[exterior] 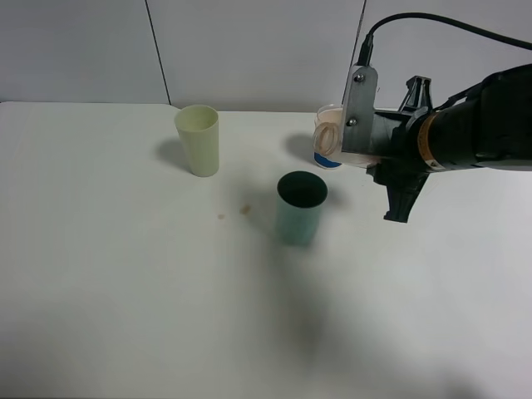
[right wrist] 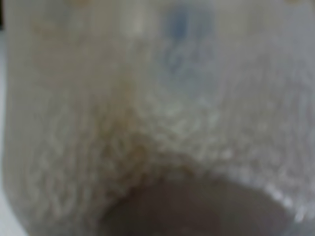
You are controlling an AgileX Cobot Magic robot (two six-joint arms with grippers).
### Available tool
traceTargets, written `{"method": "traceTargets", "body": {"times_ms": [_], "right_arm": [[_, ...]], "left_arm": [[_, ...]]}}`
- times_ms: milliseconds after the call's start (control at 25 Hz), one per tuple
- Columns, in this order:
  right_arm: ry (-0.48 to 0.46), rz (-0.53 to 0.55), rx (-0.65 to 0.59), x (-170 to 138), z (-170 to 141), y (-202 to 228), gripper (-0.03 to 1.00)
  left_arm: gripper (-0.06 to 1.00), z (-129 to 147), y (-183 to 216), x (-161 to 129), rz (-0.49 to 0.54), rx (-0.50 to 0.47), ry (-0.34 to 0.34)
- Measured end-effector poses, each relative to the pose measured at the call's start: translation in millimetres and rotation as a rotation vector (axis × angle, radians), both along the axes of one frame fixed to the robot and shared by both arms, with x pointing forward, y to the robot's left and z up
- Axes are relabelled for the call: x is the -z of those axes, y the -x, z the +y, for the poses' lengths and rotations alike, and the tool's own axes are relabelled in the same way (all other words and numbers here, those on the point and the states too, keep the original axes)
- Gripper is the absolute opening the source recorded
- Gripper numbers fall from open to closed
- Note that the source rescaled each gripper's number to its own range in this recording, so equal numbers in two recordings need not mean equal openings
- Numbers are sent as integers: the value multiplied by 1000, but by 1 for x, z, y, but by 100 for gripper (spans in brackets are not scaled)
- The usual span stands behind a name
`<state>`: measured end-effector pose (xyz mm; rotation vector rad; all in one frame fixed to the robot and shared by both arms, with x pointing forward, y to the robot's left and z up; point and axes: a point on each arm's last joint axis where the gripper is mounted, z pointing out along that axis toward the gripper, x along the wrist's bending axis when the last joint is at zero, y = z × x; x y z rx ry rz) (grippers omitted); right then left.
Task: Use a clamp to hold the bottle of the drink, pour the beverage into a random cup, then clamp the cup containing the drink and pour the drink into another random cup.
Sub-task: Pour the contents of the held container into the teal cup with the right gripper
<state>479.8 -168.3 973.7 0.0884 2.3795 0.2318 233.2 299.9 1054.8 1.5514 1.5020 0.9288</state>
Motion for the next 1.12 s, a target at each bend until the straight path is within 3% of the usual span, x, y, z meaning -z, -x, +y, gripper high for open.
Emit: {"method": "traceTargets", "body": {"times_ms": [520,840,1120], "right_arm": [[67,-30,-38,-1,-2,-1,2],[188,-35,-59,-1,-9,-2,2],[194,-35,-74,0,-8,-2,2]], "left_arm": [[89,0,0,0,0,0,0],[89,0,0,0,0,0,0],[89,0,0,0,0,0,0]]}}
